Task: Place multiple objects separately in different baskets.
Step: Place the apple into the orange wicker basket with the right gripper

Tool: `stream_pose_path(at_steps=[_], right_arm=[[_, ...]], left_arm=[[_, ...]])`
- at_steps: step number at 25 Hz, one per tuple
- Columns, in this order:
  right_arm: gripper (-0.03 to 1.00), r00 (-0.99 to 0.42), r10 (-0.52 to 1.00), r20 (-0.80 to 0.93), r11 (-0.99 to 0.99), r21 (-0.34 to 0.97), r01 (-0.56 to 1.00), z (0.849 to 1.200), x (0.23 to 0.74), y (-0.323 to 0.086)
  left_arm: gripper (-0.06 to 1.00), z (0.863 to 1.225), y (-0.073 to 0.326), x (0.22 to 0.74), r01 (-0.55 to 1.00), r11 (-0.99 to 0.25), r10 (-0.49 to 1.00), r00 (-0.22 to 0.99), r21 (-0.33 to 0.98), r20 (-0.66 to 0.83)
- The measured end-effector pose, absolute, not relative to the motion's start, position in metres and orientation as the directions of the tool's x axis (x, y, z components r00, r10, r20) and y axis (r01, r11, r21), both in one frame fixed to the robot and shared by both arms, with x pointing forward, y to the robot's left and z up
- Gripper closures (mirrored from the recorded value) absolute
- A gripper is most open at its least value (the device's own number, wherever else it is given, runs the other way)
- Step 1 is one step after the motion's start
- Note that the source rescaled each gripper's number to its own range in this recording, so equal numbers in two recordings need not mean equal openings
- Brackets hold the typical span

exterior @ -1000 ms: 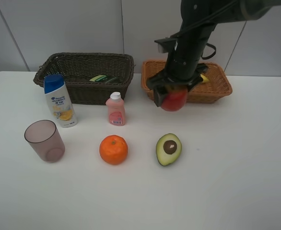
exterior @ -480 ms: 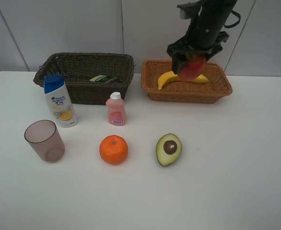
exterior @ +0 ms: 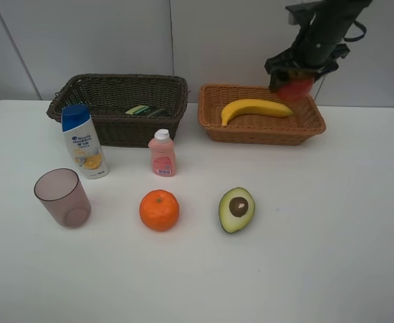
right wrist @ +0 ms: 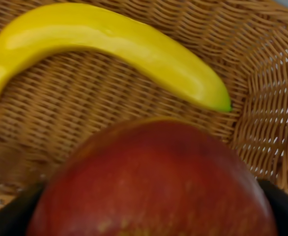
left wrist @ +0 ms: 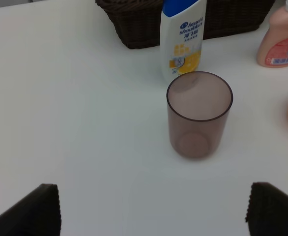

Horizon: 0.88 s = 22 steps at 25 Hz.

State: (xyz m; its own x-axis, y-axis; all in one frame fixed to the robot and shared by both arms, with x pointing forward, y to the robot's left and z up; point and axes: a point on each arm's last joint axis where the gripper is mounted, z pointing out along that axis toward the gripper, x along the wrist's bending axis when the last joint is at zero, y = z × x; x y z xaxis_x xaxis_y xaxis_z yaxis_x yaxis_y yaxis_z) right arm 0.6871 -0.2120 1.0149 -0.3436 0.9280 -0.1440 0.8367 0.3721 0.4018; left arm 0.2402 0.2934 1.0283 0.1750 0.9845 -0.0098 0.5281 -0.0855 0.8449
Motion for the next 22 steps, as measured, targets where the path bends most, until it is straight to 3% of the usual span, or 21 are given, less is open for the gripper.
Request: stream_pose_path(at_steps=[22], right_arm=[[0.25, -0.347, 0.925, -0.156, 0.38, 0.407, 0.831, 0.954, 0.714, -0.222]], left_arm=[[-0.05, 1.028, 0.293, 0.24, 0.528, -0.085, 0.985, 0.175, 0.845, -0.01]])
